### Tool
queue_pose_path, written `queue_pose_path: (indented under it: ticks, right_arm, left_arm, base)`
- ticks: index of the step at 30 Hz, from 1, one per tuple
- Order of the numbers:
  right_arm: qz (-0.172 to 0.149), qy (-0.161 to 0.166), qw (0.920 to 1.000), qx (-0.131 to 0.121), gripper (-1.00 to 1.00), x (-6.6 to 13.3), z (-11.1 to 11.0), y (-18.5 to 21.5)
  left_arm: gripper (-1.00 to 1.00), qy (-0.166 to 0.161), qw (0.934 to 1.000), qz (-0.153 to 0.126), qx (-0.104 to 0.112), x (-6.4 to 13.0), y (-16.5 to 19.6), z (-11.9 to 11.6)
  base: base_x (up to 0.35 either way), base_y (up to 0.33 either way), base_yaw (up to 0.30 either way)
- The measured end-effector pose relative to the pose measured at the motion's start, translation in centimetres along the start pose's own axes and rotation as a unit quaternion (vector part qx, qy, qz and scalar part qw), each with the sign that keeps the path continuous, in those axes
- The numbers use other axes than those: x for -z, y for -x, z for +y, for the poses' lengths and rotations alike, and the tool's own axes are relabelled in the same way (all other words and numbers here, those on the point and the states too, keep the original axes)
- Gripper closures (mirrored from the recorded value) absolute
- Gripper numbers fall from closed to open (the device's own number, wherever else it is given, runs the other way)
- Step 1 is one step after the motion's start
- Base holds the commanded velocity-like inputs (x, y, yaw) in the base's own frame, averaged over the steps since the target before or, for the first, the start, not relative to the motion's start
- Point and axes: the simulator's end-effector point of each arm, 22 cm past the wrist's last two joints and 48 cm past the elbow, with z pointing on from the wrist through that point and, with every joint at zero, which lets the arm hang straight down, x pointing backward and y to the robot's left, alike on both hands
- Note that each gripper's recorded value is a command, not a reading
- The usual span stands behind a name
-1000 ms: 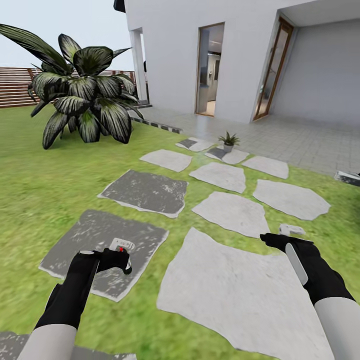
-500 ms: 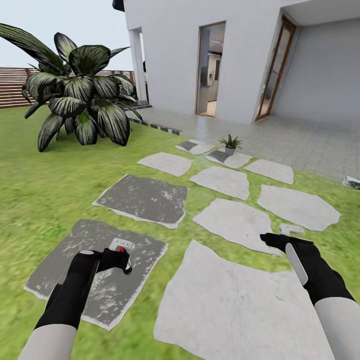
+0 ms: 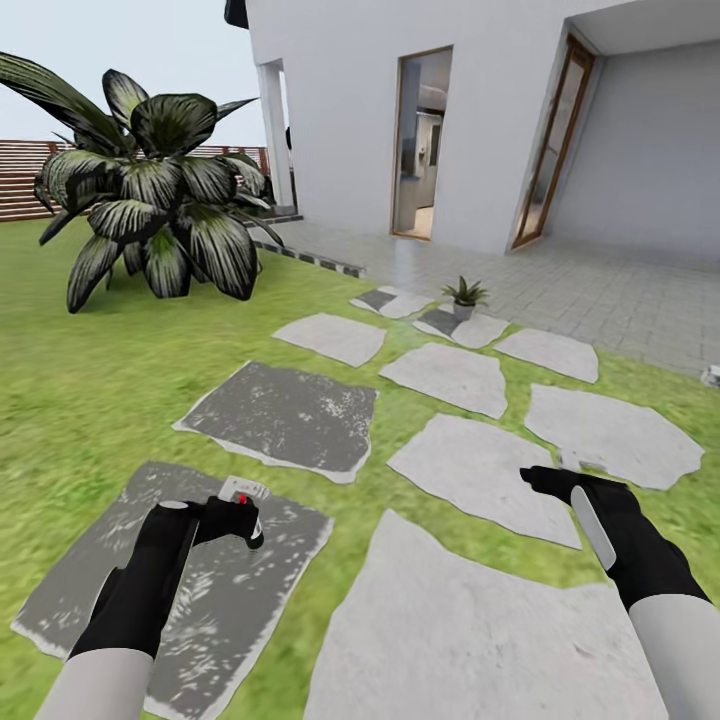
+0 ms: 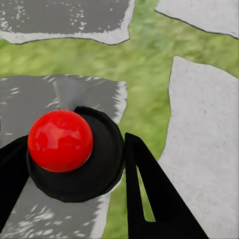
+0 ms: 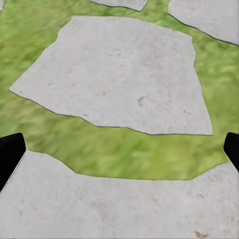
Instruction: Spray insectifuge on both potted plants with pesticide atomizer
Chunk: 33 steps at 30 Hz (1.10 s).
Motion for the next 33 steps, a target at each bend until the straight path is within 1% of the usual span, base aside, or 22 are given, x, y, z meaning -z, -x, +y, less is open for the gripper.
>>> queue_pose_path:
  ticks: [33]
  right_arm:
    - [0.000,0.000,1.0000,0.001,-1.00,-0.01,0.03,-0.02]
  left_arm:
    - [1.00,0.000,1.0000,0.000,0.000,0.01,-0.07,0.05]
  base:
    - [0.347,0.000,0.000]
